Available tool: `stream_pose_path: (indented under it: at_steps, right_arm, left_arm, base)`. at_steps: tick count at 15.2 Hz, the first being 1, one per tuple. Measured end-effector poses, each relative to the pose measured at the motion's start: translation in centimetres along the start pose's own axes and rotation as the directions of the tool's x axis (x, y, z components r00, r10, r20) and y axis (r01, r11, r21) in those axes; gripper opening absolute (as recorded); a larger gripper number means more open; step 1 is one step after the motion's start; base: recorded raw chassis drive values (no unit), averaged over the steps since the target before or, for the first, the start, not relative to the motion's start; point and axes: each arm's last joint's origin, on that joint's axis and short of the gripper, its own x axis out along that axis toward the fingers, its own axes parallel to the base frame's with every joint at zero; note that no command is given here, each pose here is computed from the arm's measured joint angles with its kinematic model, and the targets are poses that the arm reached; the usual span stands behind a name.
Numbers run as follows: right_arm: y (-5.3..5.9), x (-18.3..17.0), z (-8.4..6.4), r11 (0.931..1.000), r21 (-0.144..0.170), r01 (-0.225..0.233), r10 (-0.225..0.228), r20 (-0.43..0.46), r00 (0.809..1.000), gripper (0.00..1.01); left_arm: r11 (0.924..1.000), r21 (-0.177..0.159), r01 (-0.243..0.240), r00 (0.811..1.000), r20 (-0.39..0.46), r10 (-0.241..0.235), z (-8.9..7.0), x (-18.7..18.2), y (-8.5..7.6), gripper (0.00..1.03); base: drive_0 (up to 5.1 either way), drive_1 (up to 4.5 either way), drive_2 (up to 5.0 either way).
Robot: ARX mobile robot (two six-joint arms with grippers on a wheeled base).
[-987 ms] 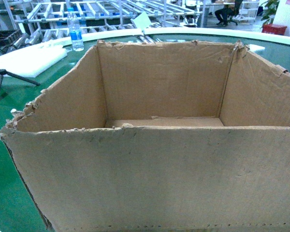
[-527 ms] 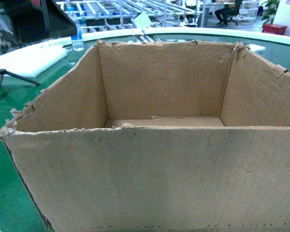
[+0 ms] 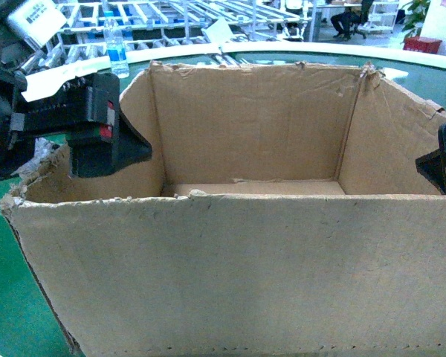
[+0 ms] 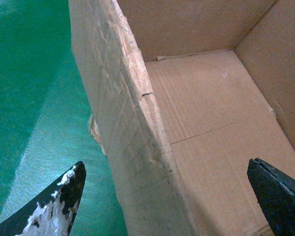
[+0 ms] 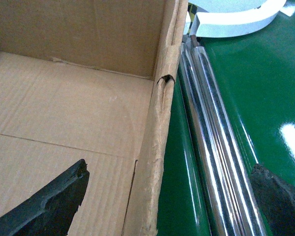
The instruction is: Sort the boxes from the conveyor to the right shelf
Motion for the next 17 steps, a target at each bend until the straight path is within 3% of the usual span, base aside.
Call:
stream_pose_path:
  at_steps: [4,6,7,8,10,11,13,14,15,17]
  right_arm:
    - [0.1,0.2,-0.1,1.0000,0.008,-0.005,0.005,0.004,1.000,0.98]
    - [-0.4,0.2,-0.3,0.9998,0.018,0.005,-0.005,0.004,1.000,0.98]
    - [-0.7,0.2,-0.5,0.9993,0.023,0.028,-0.028,0.005,1.000,0.90]
    - [-0.7,0.2,-0.5,0.9994,0.023,0.026,-0.027,0.004,1.000,0.76]
    - [-0.4,0.2,-0.6,0.9997,0.017,0.016,-0.016,0.003,1.000,0.54]
    - [-0.3,0.2,-0.6,0.9998,0.016,0.015,-0.015,0.006,1.000,0.36]
    - [-0.1,0.2,-0.5,0.9998,0.019,0.003,-0.003,0.011,1.000,0.18]
    - [-0.1,0.2,-0.5,0.9991,0.041,-0.011,0.011,0.014,1.000,0.07]
    - [-0.1,0.1,-0.5,0.9977,0.065,-0.018,0.016,0.018,1.000,0.04]
    - [-0.1,-0.1,-0.6,0.9965,0.082,-0.016,0.014,0.027,1.000,0.04]
  left_arm:
    - [0.9999,0.014,0.004,1.000,-0.018,-0.004,-0.3,0.3,-0.4,0.98]
    - [0.9999,0.011,-0.004,1.000,-0.020,0.004,-0.3,0.4,-0.5,0.98]
    - [0.9999,0.006,-0.011,1.000,-0.025,0.011,-0.6,0.4,-0.5,0.89]
    - [0.9998,-0.013,-0.018,0.999,-0.037,0.017,-0.9,0.4,-0.4,0.74]
    - [0.9995,-0.017,-0.026,0.998,-0.049,0.025,-1.3,0.5,-0.3,0.52]
    - [0.9993,-0.020,-0.033,0.998,-0.056,0.032,-1.4,0.3,-0.4,0.35]
    - [0.9973,-0.021,-0.071,0.996,-0.049,0.070,-1.3,0.1,-0.4,0.18]
    - [0.9956,-0.023,-0.090,0.995,-0.047,0.089,-1.3,0.1,-0.5,0.09]
    - [0.9943,-0.026,-0.103,0.994,-0.047,0.102,-1.3,0.1,-0.7,0.04]
    - [0.9936,-0.024,-0.111,0.993,-0.037,0.110,-1.2,-0.2,-0.9,0.04]
  base:
    - [0.0,0.00,0.0]
    - [0.0,0.00,0.0]
    - [0.0,0.00,0.0]
    - [0.0,0.00,0.0]
    - [0.0,0.00,0.0]
    - [0.0,0.00,0.0]
    - [0.0,0.00,0.0]
    - [0.0,0.00,0.0]
    - [0.0,0.00,0.0]
    - [0.0,0.00,0.0]
